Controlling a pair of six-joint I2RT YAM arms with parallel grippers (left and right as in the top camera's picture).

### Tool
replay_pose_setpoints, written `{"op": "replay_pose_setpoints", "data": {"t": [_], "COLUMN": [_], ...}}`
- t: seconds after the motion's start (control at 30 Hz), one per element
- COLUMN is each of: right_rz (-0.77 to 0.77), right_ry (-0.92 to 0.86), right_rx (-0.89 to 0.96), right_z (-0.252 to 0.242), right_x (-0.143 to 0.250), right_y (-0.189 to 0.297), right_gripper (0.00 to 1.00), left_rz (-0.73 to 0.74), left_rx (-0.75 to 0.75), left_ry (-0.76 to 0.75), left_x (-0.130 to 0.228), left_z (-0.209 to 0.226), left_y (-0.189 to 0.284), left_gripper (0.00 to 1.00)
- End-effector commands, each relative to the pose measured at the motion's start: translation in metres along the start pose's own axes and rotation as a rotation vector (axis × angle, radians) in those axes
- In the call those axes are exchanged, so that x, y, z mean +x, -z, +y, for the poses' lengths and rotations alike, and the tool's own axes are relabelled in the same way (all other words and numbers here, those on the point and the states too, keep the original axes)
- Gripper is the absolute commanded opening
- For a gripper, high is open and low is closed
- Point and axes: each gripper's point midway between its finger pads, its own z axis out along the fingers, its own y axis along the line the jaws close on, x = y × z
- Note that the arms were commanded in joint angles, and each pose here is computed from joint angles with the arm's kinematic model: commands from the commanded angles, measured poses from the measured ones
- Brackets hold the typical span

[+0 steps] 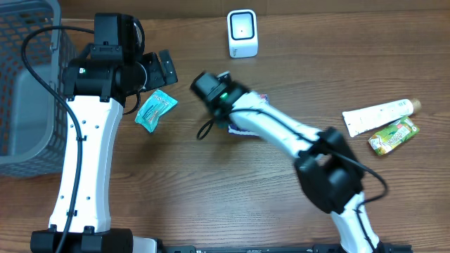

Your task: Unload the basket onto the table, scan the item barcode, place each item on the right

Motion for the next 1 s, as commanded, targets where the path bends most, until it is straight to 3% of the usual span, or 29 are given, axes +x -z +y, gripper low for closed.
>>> {"op": "replay_pose_setpoints", "data": {"t": [0.0,0.2,0.4,0.5,0.67,0.8,0.87,0.97], "right_rz": [-0.024,0.066,0.1,0.091,0.094,0.06,0.047,0.039], "right_ry": [-0.113,-0.123,-0.235,-0.346,-0.538,-0.525,-0.515,-0.518], "right_rx": [-0.404,-0.967,-1.303,-1.336,-1.211,-1.131,-1.115,-1.085], "right_z": [0.011,0.046,0.071,0.072,0.055,0.035,0.026,0.007], "right_x": [-0.025,-0.025,-0.017,-0.015,0.001,0.008,0.009,0.011], "right_y": [0.077,0.115,0.102,0.084,0.034,0.013,0.008,-0.001], "right_gripper": [0.04,0.04,0.04,0.04,0.04,0.05,0.19,0.25], "left_rz": [-0.002,-0.002,-0.002,-0.002,-0.002,-0.002,-0.002,-0.002], "left_rx": [0.005,0.005,0.005,0.005,0.005,0.005,0.005,0.005], "left_ry": [-0.02,-0.02,-0.02,-0.02,-0.02,-0.02,-0.02,-0.02], "left_x": [-0.002,-0.002,-0.002,-0.002,-0.002,-0.002,-0.002,-0.002], "left_z": [-0.002,-0.002,-0.002,-0.001,-0.002,-0.002,-0.002,-0.002], "left_y": [0.0,0.0,0.0,0.0,0.0,0.0,0.0,0.0], "left_gripper": [1.0,0.99,0.99,1.0,1.0,1.0,1.0,0.99]}}
